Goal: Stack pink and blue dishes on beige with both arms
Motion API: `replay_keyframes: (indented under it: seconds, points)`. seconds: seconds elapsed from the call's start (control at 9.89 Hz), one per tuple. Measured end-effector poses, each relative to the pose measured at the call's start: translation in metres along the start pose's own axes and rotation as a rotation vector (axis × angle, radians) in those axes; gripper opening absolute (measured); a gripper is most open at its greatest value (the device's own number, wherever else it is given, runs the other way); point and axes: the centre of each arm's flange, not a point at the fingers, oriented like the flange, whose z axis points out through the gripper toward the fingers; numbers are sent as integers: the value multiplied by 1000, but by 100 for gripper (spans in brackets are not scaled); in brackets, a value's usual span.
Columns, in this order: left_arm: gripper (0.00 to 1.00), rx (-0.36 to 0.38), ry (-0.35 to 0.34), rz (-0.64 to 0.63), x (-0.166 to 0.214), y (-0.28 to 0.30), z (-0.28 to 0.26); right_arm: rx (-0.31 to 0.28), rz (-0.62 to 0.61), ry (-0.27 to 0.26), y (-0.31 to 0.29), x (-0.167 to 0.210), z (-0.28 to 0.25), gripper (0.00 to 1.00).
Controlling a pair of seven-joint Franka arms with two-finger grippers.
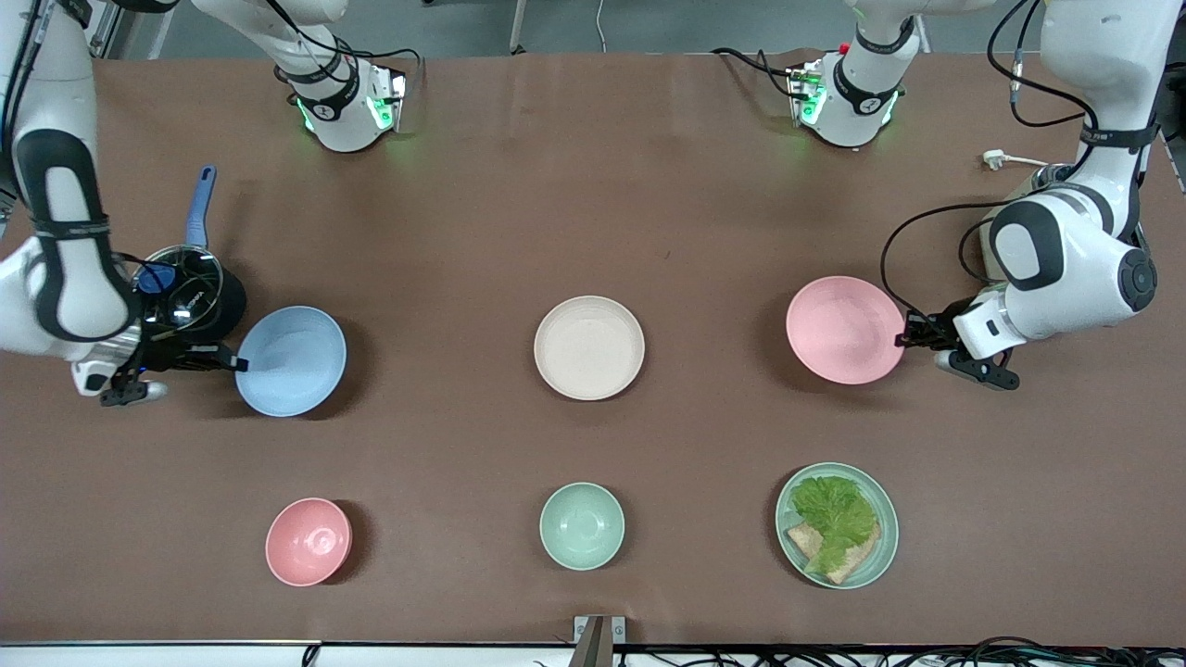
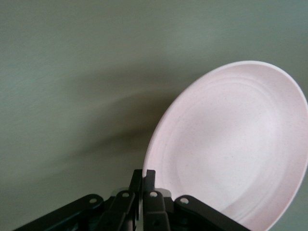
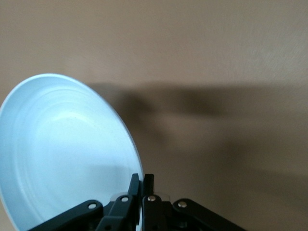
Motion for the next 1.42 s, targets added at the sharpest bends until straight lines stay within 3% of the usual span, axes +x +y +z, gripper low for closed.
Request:
replay_keyframes:
  seconds: [0.2,0.4,0.61,0.81,1.11,1.42]
  points:
    - [4,-35,-16,27,22,89,9,-73,35,-63,-44,30,-80,4]
    - [4,-51,-29,-54,40,186,41,-111,78,-72,-106,53,-104,4]
    - [4,-82,17,-195,56,262,79,-171,114,-81,-172,72,-87,4]
    - [4,-103,62,-302,62,310,131,-215,148,-35,-254,83,-62,4]
    - [4,-79,72,-364,64,333,183,-218,177,-3,-343,79,-1,4]
    - [5,-42,103,-395,87,339,195,-182,171,-3,-410,57,56,4]
